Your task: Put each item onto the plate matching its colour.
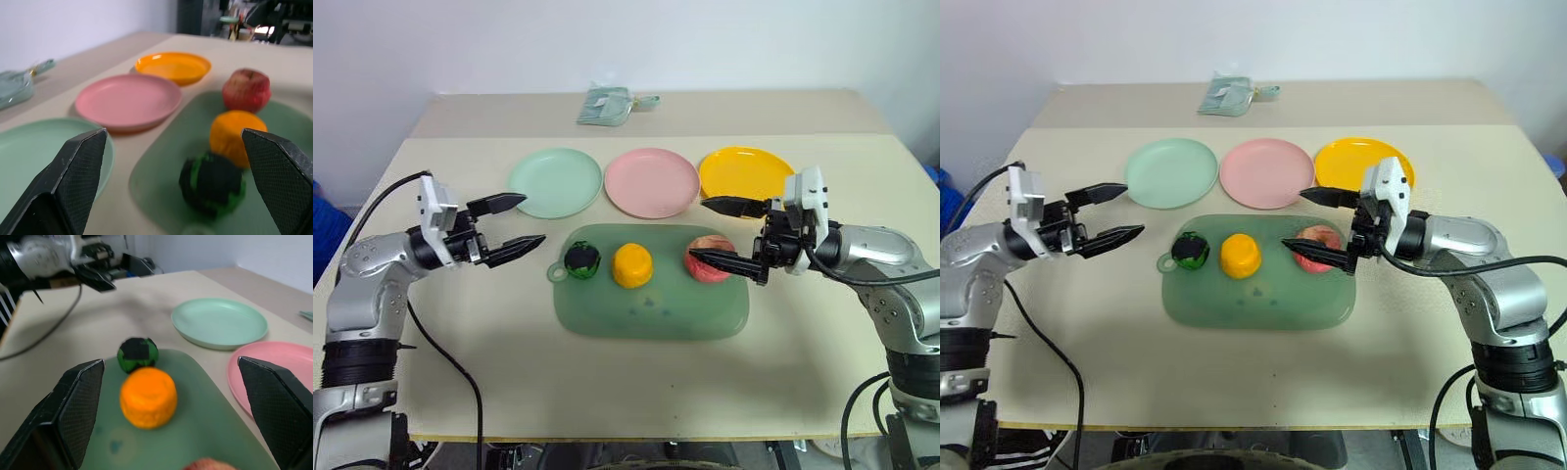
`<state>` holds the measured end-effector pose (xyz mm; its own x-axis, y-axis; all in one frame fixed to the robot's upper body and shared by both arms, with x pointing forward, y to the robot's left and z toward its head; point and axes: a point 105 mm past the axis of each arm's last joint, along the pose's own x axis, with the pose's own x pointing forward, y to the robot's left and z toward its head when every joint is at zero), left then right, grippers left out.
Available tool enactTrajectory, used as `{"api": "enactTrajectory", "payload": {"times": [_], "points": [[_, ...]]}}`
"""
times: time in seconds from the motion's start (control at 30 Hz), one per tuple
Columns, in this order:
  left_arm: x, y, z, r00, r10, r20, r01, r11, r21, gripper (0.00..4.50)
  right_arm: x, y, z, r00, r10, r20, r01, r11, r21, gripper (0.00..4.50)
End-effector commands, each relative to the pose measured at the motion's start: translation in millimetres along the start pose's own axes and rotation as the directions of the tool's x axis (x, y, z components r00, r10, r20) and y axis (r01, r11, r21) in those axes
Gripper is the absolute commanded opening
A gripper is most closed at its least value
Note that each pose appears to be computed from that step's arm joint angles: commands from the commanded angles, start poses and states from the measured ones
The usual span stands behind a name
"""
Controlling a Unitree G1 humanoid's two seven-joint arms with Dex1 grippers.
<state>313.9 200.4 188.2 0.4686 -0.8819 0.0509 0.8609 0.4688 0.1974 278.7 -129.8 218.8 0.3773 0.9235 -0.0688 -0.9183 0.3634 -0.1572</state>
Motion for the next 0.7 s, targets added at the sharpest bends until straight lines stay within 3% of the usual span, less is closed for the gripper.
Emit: {"api": "enactTrajectory", "payload": {"times": [0.03,0.4,0.7], "points": [[11.1,-3.2,-9.7,0.999,-0.045,-0.020,0.045,0.999,0.010,4.50,-2.0,16.1,15.6,0.998,0.053,-0.016,-0.053,0.998,-0.025,4.45],[43.8,-12.3,-40.6,0.988,-0.154,-0.024,0.154,0.988,-0.011,4.50,-3.1,15.2,15.8,0.999,-0.014,-0.034,0.012,0.998,-0.056,4.45],[52.3,-19.1,-59.4,0.978,-0.199,-0.054,0.200,0.980,0.016,4.50,-4.4,4.6,17.2,0.998,-0.061,-0.017,0.060,0.995,-0.078,4.45]]}}
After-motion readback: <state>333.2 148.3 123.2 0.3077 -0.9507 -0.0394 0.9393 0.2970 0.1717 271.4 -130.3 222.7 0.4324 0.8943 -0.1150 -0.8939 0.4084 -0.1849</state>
